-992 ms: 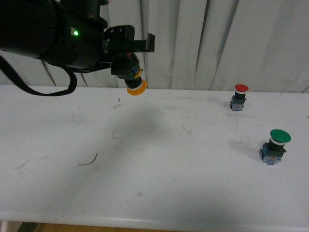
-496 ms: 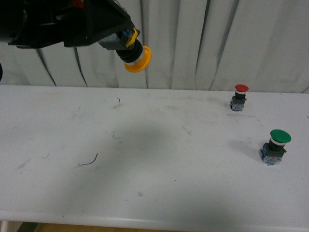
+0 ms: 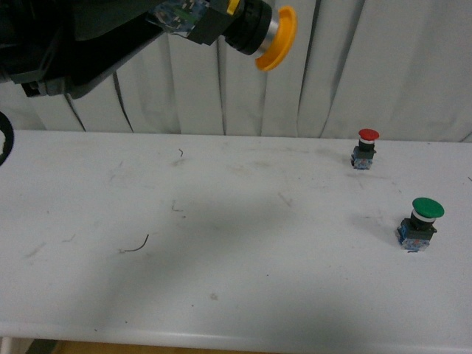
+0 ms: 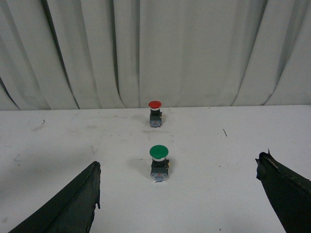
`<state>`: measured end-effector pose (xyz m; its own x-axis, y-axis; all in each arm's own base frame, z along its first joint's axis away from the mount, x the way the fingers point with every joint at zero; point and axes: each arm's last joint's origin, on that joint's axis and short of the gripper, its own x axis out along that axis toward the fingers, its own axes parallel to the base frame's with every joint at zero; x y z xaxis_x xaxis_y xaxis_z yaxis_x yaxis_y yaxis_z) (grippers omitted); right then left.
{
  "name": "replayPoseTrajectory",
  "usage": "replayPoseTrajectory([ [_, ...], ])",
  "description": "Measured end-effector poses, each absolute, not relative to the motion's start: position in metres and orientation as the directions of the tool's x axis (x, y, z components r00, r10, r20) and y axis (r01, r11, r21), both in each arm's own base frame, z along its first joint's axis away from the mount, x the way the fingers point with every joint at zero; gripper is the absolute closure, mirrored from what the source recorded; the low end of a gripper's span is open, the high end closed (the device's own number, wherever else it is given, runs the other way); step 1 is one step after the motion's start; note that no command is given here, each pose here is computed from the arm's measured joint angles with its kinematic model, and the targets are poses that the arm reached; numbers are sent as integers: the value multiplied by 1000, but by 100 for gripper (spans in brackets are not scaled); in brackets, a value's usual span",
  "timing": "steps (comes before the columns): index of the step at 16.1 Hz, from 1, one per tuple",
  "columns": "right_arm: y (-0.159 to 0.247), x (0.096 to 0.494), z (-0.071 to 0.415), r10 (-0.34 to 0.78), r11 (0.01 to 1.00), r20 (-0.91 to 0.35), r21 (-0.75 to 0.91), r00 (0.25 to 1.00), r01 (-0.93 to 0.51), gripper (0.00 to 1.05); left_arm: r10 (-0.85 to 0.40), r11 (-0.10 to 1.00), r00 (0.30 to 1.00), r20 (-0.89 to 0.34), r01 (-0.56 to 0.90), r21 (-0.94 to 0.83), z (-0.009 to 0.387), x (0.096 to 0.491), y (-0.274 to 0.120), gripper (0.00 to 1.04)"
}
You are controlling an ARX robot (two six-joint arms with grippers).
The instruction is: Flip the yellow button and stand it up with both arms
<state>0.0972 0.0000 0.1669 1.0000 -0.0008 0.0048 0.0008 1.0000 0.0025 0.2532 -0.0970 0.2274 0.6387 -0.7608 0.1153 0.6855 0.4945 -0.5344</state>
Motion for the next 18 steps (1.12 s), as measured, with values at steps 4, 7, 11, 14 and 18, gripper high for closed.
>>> replayPoseTrajectory([
  [4, 0, 97, 167, -1, 1000, 4, 2, 1000, 1, 6, -800, 293, 564, 206, 666, -686, 209, 253, -115, 70],
  [7, 0, 97, 167, -1, 1000, 5, 2, 1000, 1, 6, -814, 269, 568, 122, 555, -787, 183, 260, -122, 70],
  [11, 0, 97, 167, 0, 1000, 5, 2, 1000, 0, 6, -799, 256, 590, 116, 509, -822, 180, 271, -120, 70],
  [14, 0, 97, 167, 0, 1000, 4, 2, 1000, 0, 6, -801, 240, 577, 156, 548, -801, 192, 279, -123, 70],
  [18, 0, 97, 167, 0, 1000, 5, 2, 1000, 0, 6, -813, 230, 559, 163, 565, -793, 195, 280, -127, 70],
])
